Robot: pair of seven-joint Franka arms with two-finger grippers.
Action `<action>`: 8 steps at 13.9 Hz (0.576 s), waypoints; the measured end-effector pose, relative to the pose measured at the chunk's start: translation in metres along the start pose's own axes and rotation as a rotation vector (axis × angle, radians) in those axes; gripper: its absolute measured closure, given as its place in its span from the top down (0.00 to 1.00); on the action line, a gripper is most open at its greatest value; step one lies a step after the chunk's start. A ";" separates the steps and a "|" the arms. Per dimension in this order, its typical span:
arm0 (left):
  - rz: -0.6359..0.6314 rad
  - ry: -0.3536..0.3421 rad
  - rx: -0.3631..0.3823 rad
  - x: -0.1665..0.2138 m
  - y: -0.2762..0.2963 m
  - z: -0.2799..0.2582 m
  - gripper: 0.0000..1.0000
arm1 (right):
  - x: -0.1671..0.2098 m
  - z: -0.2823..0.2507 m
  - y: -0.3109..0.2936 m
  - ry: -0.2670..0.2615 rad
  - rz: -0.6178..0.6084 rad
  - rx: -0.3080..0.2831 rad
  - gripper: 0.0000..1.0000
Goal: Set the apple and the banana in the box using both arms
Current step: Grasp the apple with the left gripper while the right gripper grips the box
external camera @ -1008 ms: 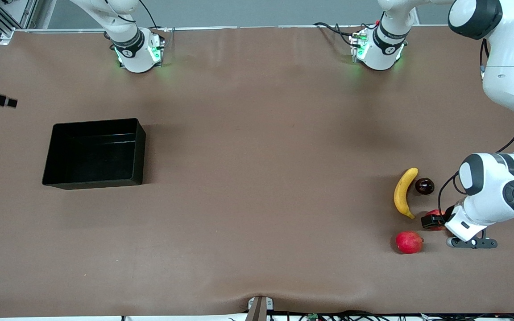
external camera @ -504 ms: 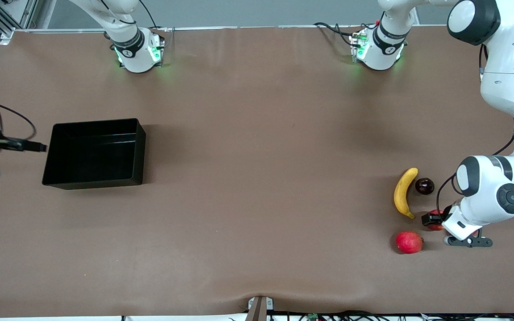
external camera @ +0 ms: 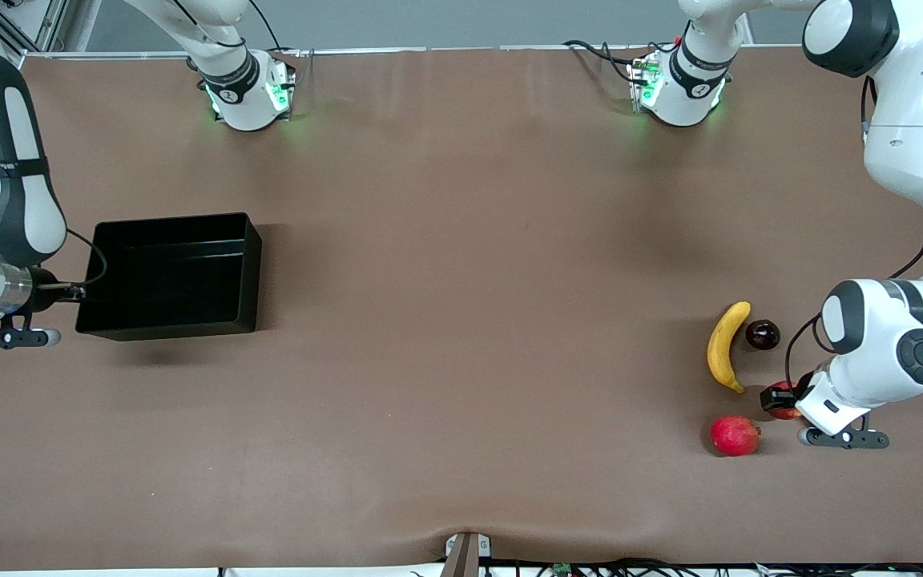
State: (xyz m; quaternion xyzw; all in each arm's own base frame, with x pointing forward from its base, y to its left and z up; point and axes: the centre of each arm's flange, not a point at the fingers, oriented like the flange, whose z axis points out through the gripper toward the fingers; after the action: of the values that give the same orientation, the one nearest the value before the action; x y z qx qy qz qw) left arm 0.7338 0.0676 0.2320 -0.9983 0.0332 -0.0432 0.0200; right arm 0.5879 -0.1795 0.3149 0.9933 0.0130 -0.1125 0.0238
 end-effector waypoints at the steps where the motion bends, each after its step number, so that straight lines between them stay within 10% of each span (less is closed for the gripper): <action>1: 0.007 0.003 -0.001 0.003 0.006 -0.017 0.67 | -0.001 0.002 0.008 0.007 -0.016 -0.005 1.00; 5: 0.019 0.034 0.008 0.011 0.029 -0.096 0.67 | -0.012 0.048 0.054 -0.040 -0.059 0.031 1.00; 8: -0.058 0.039 0.018 0.010 0.043 -0.131 0.67 | -0.026 0.097 0.076 -0.094 -0.058 0.096 0.69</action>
State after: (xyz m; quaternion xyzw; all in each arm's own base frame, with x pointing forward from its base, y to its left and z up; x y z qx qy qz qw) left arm 0.7298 0.0192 0.3617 -0.9976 0.0040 -0.0636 0.0268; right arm 0.5435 -0.2605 0.2297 0.9861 0.0350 -0.1600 -0.0264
